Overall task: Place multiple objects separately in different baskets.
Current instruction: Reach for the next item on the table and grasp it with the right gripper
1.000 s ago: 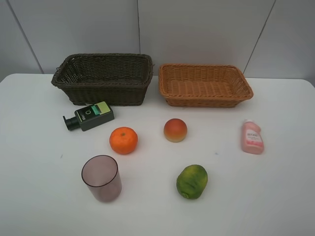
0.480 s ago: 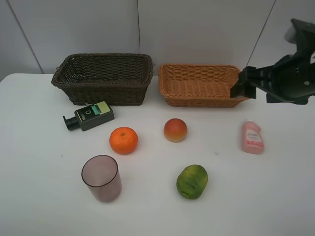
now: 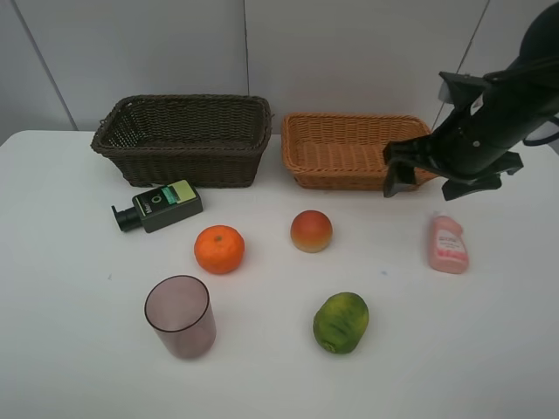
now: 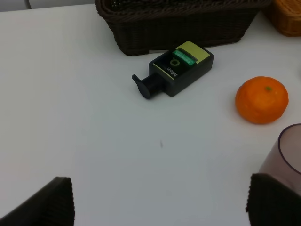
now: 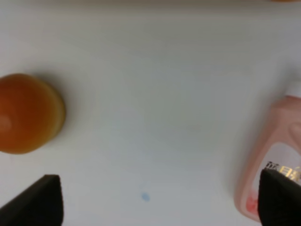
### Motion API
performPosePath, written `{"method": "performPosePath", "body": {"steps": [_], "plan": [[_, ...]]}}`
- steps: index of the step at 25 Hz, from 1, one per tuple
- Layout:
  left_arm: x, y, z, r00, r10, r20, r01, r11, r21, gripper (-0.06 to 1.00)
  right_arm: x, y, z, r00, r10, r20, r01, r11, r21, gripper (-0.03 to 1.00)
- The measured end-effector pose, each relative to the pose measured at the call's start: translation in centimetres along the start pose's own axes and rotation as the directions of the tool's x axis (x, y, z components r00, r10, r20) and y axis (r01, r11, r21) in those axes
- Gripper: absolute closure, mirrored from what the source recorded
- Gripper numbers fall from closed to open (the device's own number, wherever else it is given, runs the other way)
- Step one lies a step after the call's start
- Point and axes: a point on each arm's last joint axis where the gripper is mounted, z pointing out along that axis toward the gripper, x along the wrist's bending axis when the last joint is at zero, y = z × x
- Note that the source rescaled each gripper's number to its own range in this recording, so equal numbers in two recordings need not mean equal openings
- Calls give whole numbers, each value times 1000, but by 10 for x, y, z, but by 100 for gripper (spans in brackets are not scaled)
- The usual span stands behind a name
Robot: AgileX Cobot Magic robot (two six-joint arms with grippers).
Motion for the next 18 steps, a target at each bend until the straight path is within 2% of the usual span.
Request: {"method": "performPosePath", "body": {"steps": [4,7,10,18], "plan": [[0,0,0,1000,0,0,0,1000,-1,-1,-23,4,19,997,19,75,-26,996,86,17],[0,0,0,1000,0,0,0,1000,-1,-1,-45,6,31,991,75,108,-87,990,112,8],[0,0,0,1000,0,0,0,1000,-1,-1,-60,7,42,986,107,129,-124,984,131,5],[0,0,0,1000,0,0,0,1000,-1,-1,-67,5,72,984,106,141,-129,977,169,4]]}}
